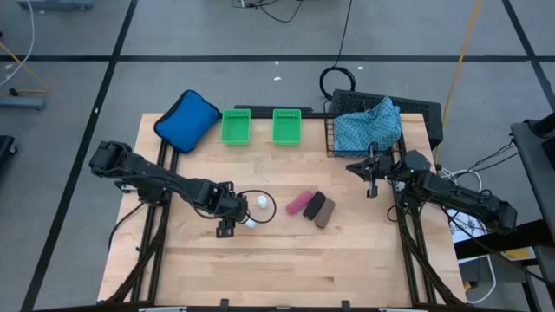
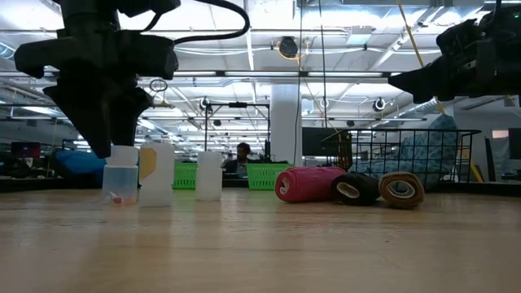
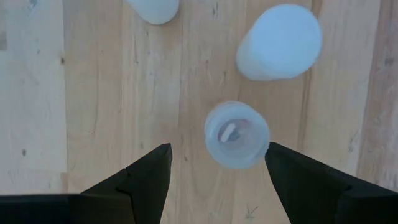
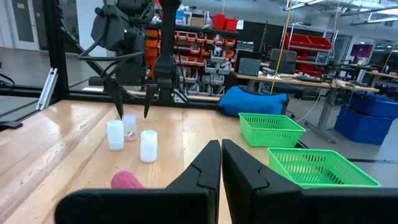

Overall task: Pick & place medical supplies in basket/bin
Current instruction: Put the left transparent pill bottle into the left green bin, then put the transparent pill bottle into the left green bin

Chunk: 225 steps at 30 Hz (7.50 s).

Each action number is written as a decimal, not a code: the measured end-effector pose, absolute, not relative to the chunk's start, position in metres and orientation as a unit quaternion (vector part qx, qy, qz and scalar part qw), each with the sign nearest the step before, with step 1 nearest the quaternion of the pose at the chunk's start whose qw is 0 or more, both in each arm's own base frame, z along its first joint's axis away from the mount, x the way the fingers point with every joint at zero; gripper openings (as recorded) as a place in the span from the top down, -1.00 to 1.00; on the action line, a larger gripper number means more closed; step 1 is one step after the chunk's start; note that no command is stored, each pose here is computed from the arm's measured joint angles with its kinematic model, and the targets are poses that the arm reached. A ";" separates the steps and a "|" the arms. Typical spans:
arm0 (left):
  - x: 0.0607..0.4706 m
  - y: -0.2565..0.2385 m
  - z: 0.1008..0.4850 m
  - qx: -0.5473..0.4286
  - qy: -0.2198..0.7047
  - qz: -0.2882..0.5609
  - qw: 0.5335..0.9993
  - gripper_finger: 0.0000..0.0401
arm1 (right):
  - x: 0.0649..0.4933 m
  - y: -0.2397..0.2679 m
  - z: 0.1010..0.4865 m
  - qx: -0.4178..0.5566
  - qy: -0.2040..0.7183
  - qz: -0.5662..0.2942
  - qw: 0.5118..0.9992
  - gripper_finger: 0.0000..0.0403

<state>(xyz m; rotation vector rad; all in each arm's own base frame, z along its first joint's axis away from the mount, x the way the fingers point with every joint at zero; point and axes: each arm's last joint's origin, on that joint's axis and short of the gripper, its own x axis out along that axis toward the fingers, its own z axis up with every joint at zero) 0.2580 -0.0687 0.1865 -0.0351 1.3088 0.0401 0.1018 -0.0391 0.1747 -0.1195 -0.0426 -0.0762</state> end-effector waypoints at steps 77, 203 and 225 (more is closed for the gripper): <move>0.257 0.093 0.331 -0.072 0.402 0.312 0.858 0.23 | 0.102 -0.039 0.174 -0.060 -0.021 -0.038 0.997 0.96; 0.233 0.246 0.263 -0.205 0.373 0.407 0.808 -0.36 | 0.102 -0.039 0.175 -0.060 -0.021 -0.038 0.997 0.96; 0.323 0.028 0.297 0.091 0.401 0.001 0.911 -0.36 | 0.102 -0.039 0.175 -0.060 -0.021 -0.038 0.997 0.96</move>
